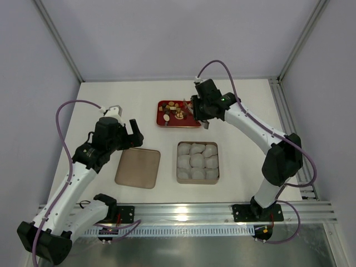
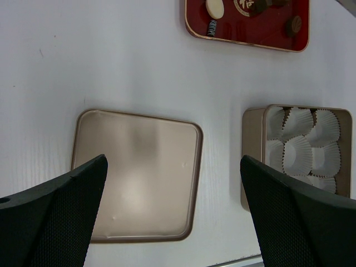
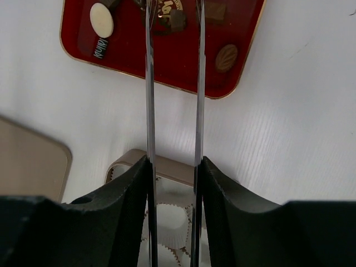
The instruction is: Pack the chocolate
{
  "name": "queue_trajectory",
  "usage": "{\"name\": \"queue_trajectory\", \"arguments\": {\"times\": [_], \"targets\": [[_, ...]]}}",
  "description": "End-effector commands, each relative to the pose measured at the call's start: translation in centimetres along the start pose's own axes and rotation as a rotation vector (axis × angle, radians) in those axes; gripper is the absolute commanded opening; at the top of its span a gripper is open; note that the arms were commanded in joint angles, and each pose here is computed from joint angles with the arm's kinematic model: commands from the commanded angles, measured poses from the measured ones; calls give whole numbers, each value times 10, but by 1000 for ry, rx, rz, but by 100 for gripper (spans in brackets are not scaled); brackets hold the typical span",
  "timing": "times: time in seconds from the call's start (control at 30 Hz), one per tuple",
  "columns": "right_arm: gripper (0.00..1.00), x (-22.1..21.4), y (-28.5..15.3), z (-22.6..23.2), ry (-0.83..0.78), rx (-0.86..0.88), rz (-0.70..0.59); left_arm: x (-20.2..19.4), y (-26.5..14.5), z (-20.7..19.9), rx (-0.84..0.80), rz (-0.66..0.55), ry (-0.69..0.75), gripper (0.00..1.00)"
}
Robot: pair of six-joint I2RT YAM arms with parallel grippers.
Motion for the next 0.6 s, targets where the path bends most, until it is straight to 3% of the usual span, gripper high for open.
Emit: {"name": "queue_trajectory", "arguments": {"times": [0.0, 0.57], "targets": [[43, 11, 5, 16, -11, 12, -18, 4, -2, -2, -17, -34, -10, 100], [38, -4, 43, 30, -59, 5, 73, 3, -2, -1, -12, -29, -11, 100]]}}
Point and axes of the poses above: each gripper's point midway between its finger pads, its own y axis out along the fingers, its own z axis along the line the jaws close on, x = y × z, the point moved 10 cm from there along -y, back along the fingers, and after that the axes turned 9 degrees about -y, right-handed, at the moved point
